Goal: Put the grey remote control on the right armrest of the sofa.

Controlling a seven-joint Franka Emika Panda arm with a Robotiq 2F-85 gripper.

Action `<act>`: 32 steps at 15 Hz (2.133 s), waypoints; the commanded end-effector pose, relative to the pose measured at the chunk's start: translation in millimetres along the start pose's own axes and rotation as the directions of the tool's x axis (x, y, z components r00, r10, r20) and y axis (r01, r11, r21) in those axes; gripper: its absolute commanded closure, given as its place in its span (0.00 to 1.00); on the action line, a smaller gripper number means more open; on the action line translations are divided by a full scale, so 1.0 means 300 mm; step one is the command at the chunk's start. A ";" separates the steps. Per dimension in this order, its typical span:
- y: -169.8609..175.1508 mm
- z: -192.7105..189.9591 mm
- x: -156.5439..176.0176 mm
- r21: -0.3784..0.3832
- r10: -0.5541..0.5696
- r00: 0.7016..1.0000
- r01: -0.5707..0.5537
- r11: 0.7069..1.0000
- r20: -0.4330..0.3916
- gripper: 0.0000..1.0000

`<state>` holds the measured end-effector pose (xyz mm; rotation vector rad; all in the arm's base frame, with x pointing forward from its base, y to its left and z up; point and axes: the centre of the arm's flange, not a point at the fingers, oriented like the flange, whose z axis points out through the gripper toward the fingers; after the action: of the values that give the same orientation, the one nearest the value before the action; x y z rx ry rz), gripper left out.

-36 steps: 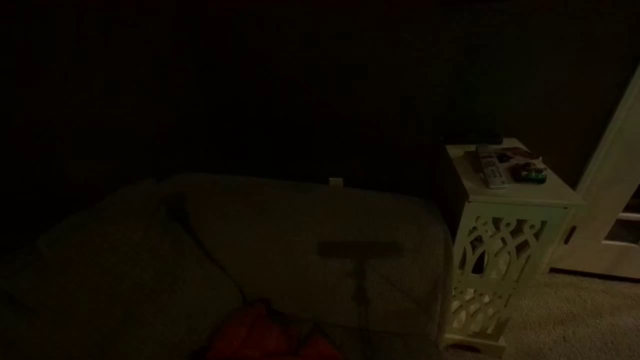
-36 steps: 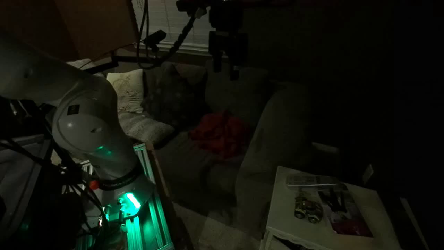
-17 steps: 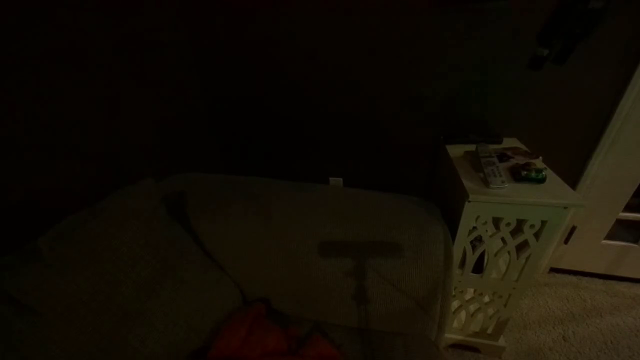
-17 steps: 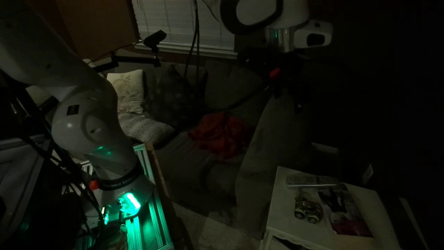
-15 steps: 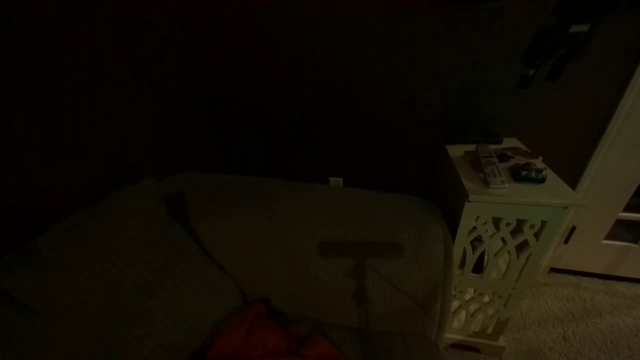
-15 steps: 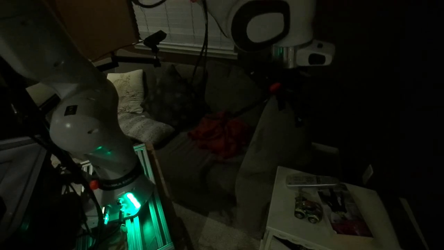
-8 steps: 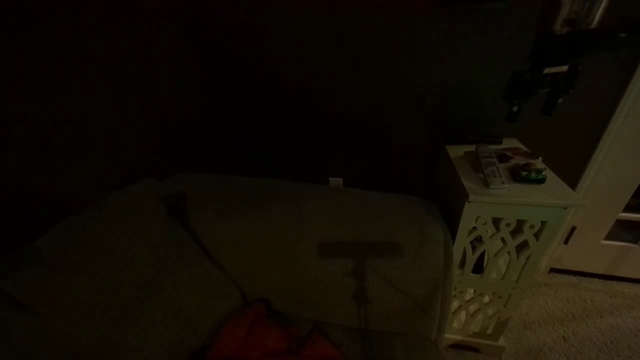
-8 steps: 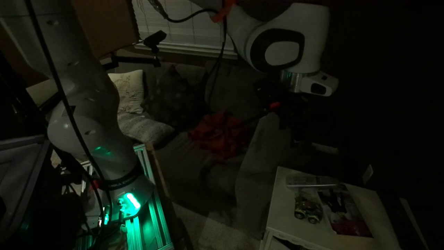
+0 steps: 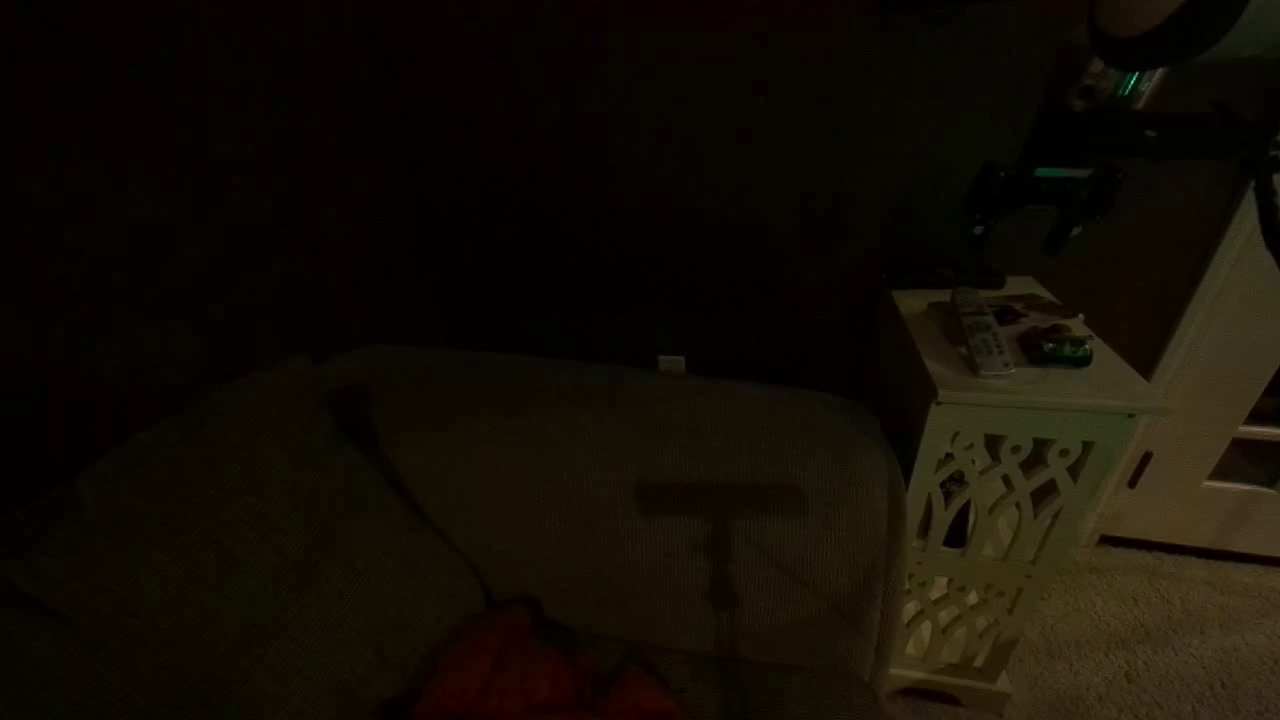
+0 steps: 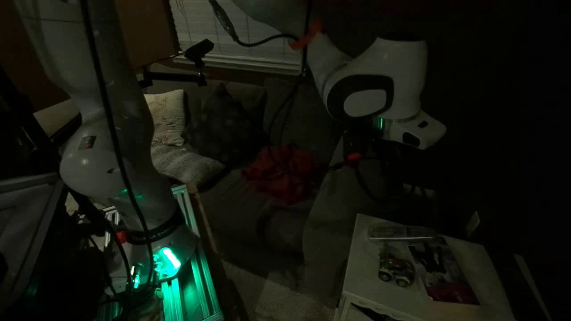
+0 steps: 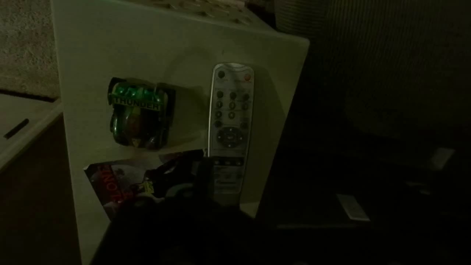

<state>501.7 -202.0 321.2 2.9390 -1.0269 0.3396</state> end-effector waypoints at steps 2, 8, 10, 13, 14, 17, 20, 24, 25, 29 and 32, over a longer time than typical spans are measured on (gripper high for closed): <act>0.008 0.190 0.108 -0.057 0.104 0.994 -0.106 0.993 -0.028 0.00; 0.059 0.322 0.173 -0.107 0.082 0.996 -0.078 0.991 0.031 0.00; 0.063 0.368 0.178 -0.118 0.066 0.996 -0.059 0.991 0.062 0.00; 0.071 0.418 0.178 -0.148 0.039 0.993 -0.022 0.989 0.110 0.00; 0.075 0.433 0.178 -0.155 0.028 0.991 -0.008 0.988 0.127 0.00; 0.076 0.464 0.179 -0.155 0.002 0.987 0.023 0.988 0.161 0.00; 0.067 0.483 0.178 -0.147 -0.027 0.982 0.055 0.988 0.187 0.00; 0.052 0.495 0.174 -0.135 -0.047 0.976 0.076 0.988 0.210 0.00; 0.049 0.496 0.171 -0.137 -0.044 0.977 0.074 0.988 0.209 0.00; 0.043 0.463 0.158 -0.152 0.016 0.982 0.014 0.988 0.190 0.41; 0.033 0.442 0.155 -0.149 0.038 0.983 -0.011 0.989 0.181 0.62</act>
<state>556.1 -252.9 190.5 2.8738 -0.9944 -0.0037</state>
